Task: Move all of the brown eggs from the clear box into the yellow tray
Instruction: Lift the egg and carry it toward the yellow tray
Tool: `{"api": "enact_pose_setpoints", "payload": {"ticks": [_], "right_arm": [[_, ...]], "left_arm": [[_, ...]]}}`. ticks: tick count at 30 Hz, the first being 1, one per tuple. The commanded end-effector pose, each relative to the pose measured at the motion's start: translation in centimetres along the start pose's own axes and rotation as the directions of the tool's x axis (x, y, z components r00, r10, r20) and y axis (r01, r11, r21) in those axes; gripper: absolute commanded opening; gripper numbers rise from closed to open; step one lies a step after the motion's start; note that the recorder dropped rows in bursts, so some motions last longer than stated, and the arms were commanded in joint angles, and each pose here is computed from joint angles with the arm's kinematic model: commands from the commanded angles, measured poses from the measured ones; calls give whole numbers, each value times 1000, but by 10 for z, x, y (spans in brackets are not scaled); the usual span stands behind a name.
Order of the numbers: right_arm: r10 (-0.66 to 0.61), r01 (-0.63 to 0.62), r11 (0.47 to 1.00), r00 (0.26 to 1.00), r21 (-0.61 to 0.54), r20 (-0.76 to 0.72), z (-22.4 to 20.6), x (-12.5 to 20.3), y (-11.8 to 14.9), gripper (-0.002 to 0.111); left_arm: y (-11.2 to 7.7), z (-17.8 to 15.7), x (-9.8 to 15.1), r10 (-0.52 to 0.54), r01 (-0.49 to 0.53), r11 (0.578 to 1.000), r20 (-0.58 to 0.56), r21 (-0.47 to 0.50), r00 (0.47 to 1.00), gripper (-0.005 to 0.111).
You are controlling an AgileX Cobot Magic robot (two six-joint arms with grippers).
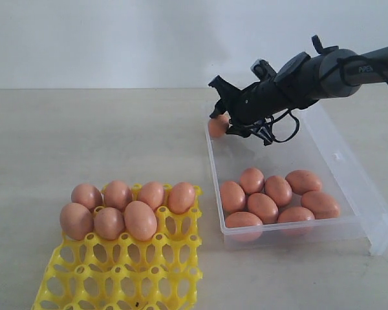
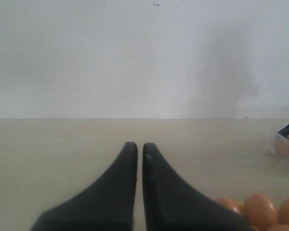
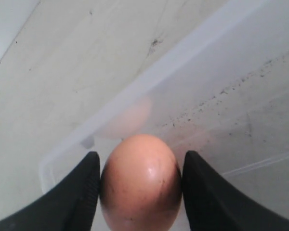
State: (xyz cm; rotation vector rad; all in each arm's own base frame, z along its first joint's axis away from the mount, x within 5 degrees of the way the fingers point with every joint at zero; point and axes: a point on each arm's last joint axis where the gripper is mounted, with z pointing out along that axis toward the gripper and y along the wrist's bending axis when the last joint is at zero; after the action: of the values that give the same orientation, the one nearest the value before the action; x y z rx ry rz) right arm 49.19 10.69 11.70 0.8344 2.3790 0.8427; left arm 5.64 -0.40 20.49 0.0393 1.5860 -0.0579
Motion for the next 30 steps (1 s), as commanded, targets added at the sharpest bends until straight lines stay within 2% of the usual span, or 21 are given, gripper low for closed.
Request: {"api": "enact_pose_setpoints", "payload": {"ticks": [1, 4, 7, 14, 21, 24, 27, 30], "right_arm": [[-37, 37, 999, 999, 4, -17, 1, 3, -1, 32], [-37, 37, 999, 999, 4, -20, 1, 3, -1, 13], [-58, 58, 998, 998, -1, -23, -2, 3, 1, 0], [-117, 117, 993, 993, -32, 1, -17, -2, 16, 0], [-253, 254, 966, 967, -52, 37, -54, -8, 43, 0], [-363, 363, 931, 932, -31, 11, -71, -7, 51, 0], [-485, 485, 874, 874, 7, 13, -88, -6, 59, 0], [-642, 641, 767, 765, 40, 54, -107, -2, 76, 0]], "left_arm": [[0, 0, 1, 3, -3, 1000, 6, -3, 1000, 4], [0, 0, 1, 3, -3, 1000, 6, -3, 1000, 4], [0, 0, 1, 3, -3, 1000, 6, -3, 1000, 4], [0, 0, 1, 3, -3, 1000, 6, -3, 1000, 4], [0, 0, 1, 3, -3, 1000, 6, -3, 1000, 4], [0, 0, 1, 3, -3, 1000, 6, -3, 1000, 4], [0, 0, 1, 3, -3, 1000, 6, -3, 1000, 4], [0, 0, 1, 3, -3, 1000, 6, -3, 1000, 4]]}}
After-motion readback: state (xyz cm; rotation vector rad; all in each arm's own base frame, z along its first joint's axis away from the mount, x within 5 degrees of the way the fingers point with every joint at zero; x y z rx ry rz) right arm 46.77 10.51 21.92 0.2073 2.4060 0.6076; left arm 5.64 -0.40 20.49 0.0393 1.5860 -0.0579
